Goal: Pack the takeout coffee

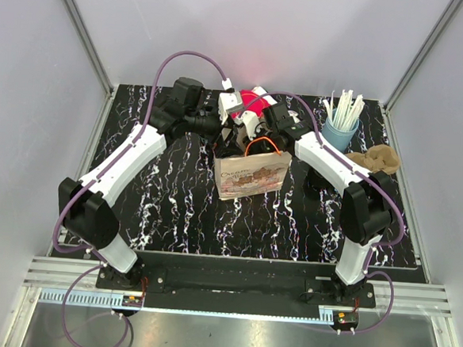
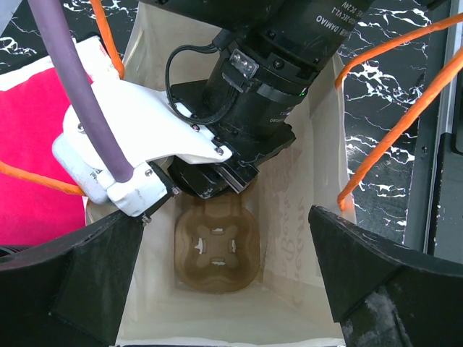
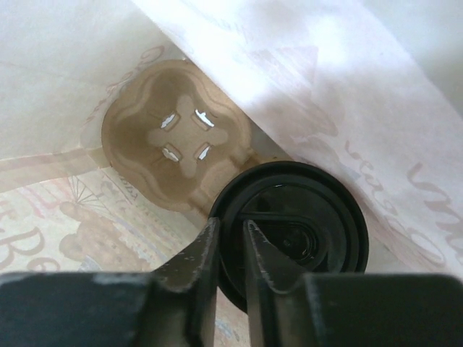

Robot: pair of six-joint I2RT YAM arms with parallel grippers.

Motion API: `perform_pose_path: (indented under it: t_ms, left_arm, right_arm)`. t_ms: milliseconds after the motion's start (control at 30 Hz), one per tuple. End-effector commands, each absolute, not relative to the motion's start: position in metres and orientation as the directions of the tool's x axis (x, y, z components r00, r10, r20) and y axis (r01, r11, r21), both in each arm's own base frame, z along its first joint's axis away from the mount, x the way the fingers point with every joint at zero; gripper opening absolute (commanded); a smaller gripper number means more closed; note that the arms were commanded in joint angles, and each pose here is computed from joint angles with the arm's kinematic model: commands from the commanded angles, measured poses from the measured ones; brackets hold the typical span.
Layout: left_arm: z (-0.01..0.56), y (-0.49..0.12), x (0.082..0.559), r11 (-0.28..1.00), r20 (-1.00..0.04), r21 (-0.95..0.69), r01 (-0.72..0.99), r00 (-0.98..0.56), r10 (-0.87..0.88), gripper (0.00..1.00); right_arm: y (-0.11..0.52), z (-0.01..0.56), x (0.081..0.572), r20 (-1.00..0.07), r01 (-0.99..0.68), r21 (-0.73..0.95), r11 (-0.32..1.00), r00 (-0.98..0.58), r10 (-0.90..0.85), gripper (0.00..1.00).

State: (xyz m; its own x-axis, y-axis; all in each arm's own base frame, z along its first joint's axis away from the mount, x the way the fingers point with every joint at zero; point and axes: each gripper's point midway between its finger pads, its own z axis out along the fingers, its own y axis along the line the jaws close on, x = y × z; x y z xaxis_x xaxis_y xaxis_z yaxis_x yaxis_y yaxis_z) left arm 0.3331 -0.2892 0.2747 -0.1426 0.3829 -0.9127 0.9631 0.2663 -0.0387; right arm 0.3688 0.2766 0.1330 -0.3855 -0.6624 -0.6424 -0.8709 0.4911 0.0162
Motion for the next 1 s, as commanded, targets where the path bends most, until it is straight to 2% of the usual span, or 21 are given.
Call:
perform_pose_path:
  t_ms: [0, 100, 400, 667, 967]
  left_arm:
    - [0.309, -0.291, 0.325, 0.227, -0.943, 0.034, 0.973, -0.044, 0.330, 0.99]
    - [0.309, -0.291, 0.325, 0.227, -0.943, 0.034, 0.973, -0.044, 0.330, 0.99]
    - [0.308, -0.291, 0.324, 0.227, -0.942, 0.033, 0.973, -0.045, 0.332, 0.99]
    - [0.308, -0.291, 0.325, 0.229, -0.942, 0.032, 0.973, -0.047, 0.332, 0.99]
    - [0.308, -0.290, 0.325, 0.230, -0.942, 0.032, 0.973, -0.047, 0.332, 0.99]
  right_arm:
    - [0.253, 0.084, 0.337, -0.468, -0.864, 0.094, 0.495, -0.477, -0.743, 0.32]
    - [0.252, 0.086, 0.338, -0.471, -0.864, 0.090, 0.496, -0.476, -0.743, 0.43]
    - [0.254, 0.100, 0.339, -0.495, -0.865, 0.079, 0.495, -0.465, -0.734, 0.57]
    - [0.254, 0.114, 0.339, -0.513, -0.867, 0.069, 0.493, -0.455, -0.728, 0.78]
    - [0.253, 0.142, 0.339, -0.552, -0.871, 0.040, 0.490, -0.428, -0.716, 0.97]
